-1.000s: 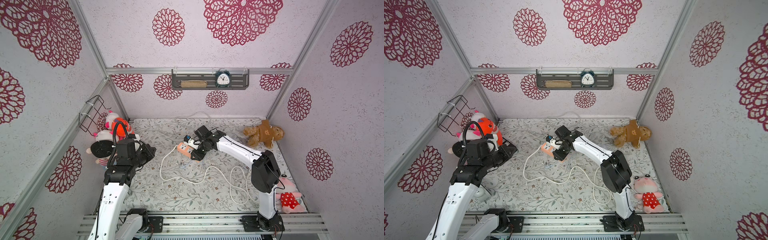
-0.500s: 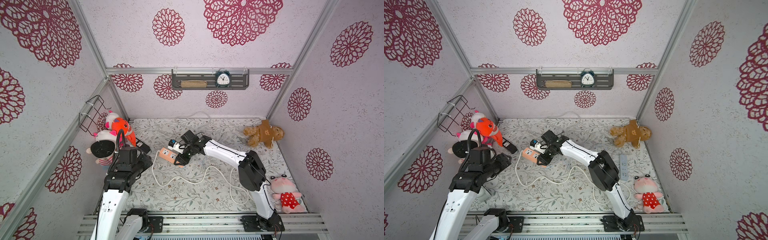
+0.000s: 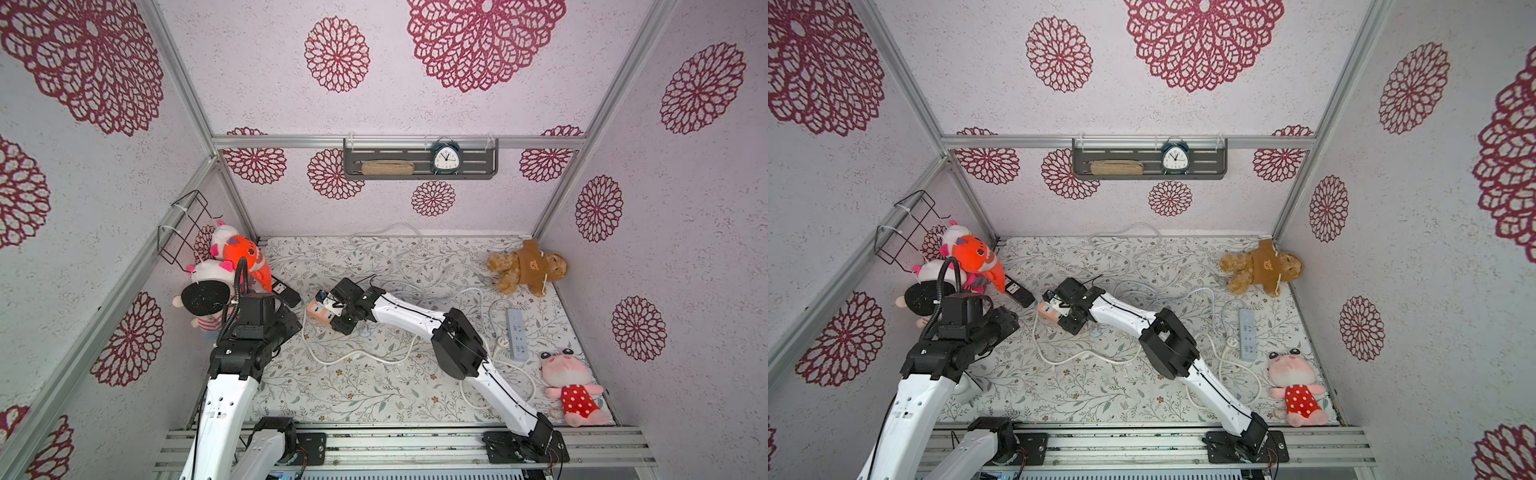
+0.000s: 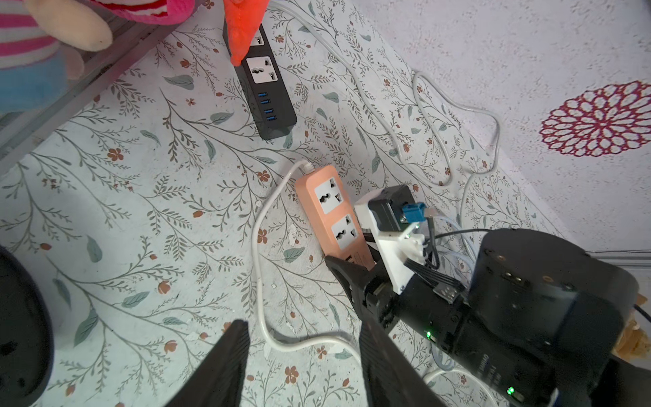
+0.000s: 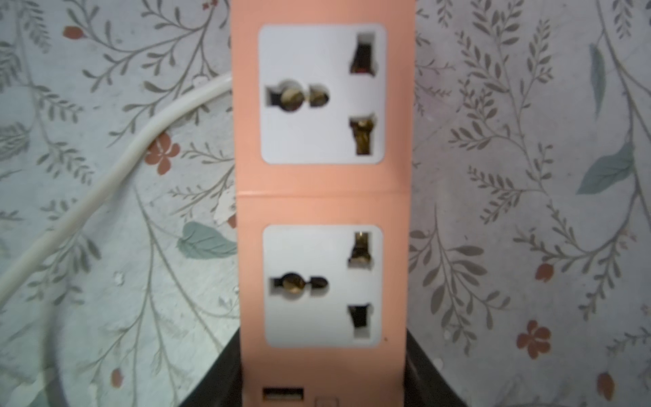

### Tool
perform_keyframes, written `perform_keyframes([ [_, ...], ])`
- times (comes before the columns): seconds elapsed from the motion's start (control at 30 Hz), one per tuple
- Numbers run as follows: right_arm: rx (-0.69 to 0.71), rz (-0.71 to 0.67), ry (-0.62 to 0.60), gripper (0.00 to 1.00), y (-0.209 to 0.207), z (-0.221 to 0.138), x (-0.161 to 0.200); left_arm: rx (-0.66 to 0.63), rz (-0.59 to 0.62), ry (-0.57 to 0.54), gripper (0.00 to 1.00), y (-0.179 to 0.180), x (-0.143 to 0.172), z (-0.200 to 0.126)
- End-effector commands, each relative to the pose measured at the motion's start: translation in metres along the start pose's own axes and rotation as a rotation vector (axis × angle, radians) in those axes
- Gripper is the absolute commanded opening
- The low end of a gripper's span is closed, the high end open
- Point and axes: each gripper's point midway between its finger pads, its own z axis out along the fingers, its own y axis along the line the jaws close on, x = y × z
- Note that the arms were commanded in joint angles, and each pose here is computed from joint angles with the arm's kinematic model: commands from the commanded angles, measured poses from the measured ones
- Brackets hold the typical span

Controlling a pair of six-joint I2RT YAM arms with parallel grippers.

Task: Unwrap the cord wrapped around the power strip
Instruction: Place the power strip at the center of the board.

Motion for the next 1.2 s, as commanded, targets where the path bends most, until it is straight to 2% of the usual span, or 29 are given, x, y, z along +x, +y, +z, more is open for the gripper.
perform_keyframes([
  [0.0, 0.072, 0.03, -0.014, 0.0, -0.012, -0.005, -0.01, 0.026, 0.007, -0.043, 0.55, -0.007, -0.013, -0.003],
  [0.1, 0.076, 0.032, -0.012, 0.02, -0.014, 0.002, -0.012, 0.028, 0.003, -0.036, 0.56, -0.006, -0.012, 0.001],
  [0.3, 0.068, 0.036, -0.029, 0.39, -0.012, -0.005, -0.019, 0.044, 0.008, -0.031, 0.62, -0.009, -0.011, 0.004],
  [0.5, 0.058, 0.033, -0.073, 0.6, -0.012, -0.022, -0.034, 0.062, 0.013, -0.037, 0.71, -0.013, -0.014, 0.004],
  [0.63, 0.061, 0.033, -0.109, 0.7, -0.014, -0.038, -0.047, 0.071, 0.017, -0.035, 0.74, -0.016, -0.016, 0.005],
  [0.87, 0.07, 0.029, -0.157, 0.78, -0.017, -0.064, -0.063, 0.082, 0.03, -0.042, 0.77, -0.021, -0.021, 0.005],
  [1.0, 0.037, 0.028, -0.192, 0.77, -0.013, -0.082, -0.073, 0.089, 0.04, -0.041, 0.78, -0.024, -0.023, 0.006],
  [1.17, -0.052, 0.083, -0.205, 0.72, -0.006, -0.103, -0.063, 0.08, 0.041, -0.044, 0.76, -0.022, -0.022, 0.012],
])
